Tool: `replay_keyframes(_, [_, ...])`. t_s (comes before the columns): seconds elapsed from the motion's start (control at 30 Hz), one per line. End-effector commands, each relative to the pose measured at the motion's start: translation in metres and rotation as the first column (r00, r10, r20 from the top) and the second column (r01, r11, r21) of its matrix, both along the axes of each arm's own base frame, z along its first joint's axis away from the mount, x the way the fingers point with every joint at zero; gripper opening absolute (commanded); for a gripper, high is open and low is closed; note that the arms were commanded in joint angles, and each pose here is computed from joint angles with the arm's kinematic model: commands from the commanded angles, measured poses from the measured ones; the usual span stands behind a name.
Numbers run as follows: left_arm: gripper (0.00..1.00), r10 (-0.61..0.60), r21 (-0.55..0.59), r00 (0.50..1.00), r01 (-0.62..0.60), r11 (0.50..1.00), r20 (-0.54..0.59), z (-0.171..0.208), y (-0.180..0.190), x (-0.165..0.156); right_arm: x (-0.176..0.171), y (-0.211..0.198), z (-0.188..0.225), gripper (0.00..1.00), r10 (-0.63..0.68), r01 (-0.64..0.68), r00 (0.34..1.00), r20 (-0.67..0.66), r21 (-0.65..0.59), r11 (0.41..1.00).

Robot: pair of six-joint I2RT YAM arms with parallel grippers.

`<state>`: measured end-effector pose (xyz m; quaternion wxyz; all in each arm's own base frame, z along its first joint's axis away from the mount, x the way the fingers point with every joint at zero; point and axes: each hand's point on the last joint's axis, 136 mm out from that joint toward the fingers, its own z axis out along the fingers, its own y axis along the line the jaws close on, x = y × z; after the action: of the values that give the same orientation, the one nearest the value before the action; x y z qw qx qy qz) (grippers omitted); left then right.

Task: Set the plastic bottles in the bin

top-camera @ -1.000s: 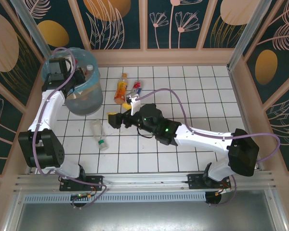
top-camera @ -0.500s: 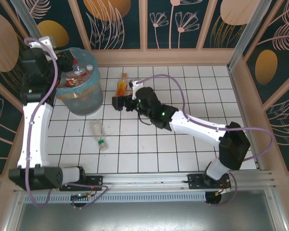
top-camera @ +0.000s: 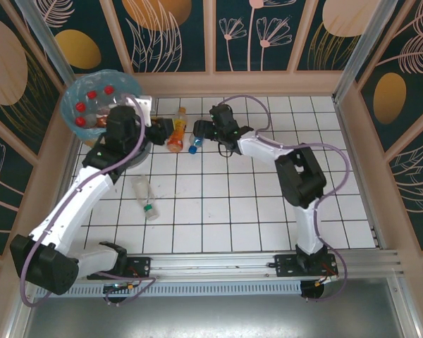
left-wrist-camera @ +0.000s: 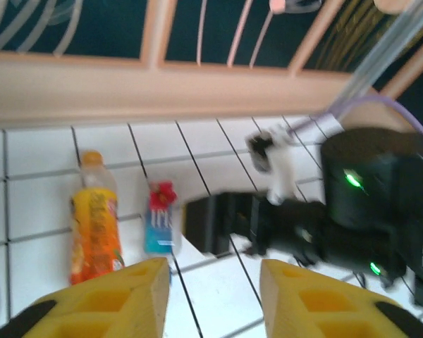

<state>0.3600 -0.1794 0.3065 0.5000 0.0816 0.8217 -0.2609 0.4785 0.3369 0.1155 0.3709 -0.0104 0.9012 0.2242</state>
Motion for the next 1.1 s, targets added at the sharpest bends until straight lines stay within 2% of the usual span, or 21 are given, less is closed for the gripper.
replay_keyframes(0.0, [0.44, -0.065, -0.045, 0.994, 0.069, 0.997, 0.090, 0.016, -0.013, -0.012, 0.018, 0.011, -0.002, 0.93, -0.009, 0.009, 1.000, -0.001, -0.010, 1.000])
replay_keyframes(0.17, [0.48, -0.059, -0.024, 0.996, 0.061, 0.998, 0.070, 0.001, -0.010, -0.017, 0.037, 0.023, -0.033, 0.96, -0.021, 0.019, 0.998, -0.055, -0.049, 0.999])
replay_keyframes(0.4, [0.54, -0.045, -0.018, 0.995, 0.047, 0.999, 0.092, 0.006, -0.006, -0.019, 0.032, 0.012, -0.068, 0.97, -0.054, 0.031, 0.989, -0.138, -0.157, 0.987])
replay_keyframes(0.67, [0.56, -0.022, -0.024, 0.996, 0.024, 0.999, 0.089, 0.003, -0.003, -0.018, 0.011, 0.003, -0.069, 0.68, -0.016, -0.014, 0.986, -0.167, -0.174, 0.985])
replay_keyframes(0.73, [0.56, -0.012, -0.028, 0.996, 0.014, 1.000, 0.084, 0.001, -0.002, -0.017, 0.007, 0.000, -0.065, 0.65, -0.011, -0.019, 0.986, -0.168, -0.176, 0.984])
replay_keyframes(0.87, [0.56, -0.002, -0.038, 0.998, 0.005, 0.999, 0.069, -0.002, -0.002, -0.016, -0.008, -0.001, -0.057, 0.67, 0.028, -0.055, 0.984, -0.176, -0.148, 0.987])
replay_keyframes(0.93, [0.56, 0.003, -0.050, 0.998, 0.001, 0.999, 0.066, -0.001, -0.002, -0.015, -0.015, -0.002, -0.052, 0.65, 0.045, -0.070, 0.982, -0.181, -0.133, 0.989])
replay_keyframes(1.07, [0.57, 0.016, -0.090, 0.997, -0.010, 0.996, 0.070, 0.006, -0.002, -0.014, -0.034, -0.003, -0.027, 0.64, 0.094, -0.104, 0.987, -0.131, -0.070, 0.992])
